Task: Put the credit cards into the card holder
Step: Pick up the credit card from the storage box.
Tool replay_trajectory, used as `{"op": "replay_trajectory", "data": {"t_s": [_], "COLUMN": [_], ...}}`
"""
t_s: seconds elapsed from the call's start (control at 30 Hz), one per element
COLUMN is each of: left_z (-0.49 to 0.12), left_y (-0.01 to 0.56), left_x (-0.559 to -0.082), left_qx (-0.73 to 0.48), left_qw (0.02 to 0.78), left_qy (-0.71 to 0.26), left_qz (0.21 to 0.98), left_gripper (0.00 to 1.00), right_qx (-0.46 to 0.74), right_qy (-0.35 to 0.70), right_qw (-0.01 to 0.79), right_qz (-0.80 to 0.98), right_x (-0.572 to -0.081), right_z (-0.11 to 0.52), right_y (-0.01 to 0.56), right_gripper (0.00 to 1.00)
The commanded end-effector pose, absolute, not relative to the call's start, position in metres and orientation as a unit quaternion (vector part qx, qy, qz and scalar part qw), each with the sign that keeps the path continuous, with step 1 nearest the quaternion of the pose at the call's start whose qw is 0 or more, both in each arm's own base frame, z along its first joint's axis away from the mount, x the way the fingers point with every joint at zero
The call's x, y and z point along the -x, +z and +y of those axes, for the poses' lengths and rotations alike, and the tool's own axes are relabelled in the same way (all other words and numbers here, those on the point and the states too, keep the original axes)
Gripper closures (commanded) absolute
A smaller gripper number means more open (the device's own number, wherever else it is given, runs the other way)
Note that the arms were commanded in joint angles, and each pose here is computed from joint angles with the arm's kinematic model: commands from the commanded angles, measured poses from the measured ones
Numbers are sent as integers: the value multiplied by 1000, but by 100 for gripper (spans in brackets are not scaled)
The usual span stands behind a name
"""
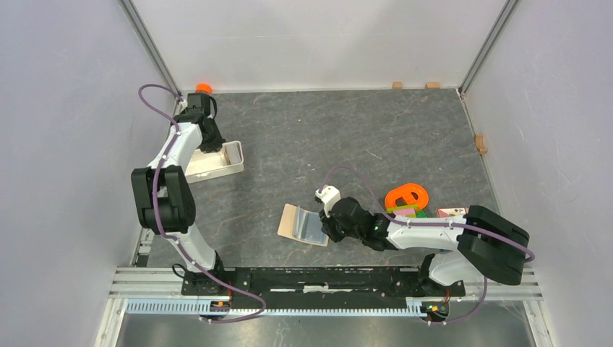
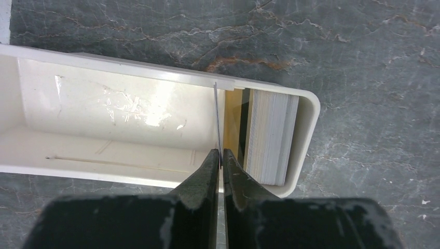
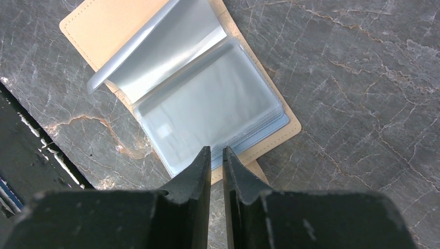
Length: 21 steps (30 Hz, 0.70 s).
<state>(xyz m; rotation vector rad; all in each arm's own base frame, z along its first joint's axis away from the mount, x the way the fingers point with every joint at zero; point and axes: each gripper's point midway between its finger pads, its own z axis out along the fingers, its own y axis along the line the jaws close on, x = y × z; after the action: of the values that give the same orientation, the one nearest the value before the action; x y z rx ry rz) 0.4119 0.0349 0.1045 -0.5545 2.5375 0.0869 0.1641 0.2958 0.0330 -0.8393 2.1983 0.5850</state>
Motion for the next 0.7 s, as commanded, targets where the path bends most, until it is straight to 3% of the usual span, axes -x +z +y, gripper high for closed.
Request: {"op": "replay_trajectory", "data": {"t_s": [0.0,0.67], "left_z": [33,25], "left_y": [134,166], "left_x": [-423,-424], "left_qx": [181,166], "left_qw": [308,355], "left_qy": [18,-9], "left_qz": [934,920], "left_gripper": [88,97], "right_qx": [319,322], "right_qy": [237,238], "right_qw": [361,360], "right_qz": [844,843], "right_x": [-168,-168], "right_z": [307,308], "right_y": [43,44], "right_gripper": [82,82]}}
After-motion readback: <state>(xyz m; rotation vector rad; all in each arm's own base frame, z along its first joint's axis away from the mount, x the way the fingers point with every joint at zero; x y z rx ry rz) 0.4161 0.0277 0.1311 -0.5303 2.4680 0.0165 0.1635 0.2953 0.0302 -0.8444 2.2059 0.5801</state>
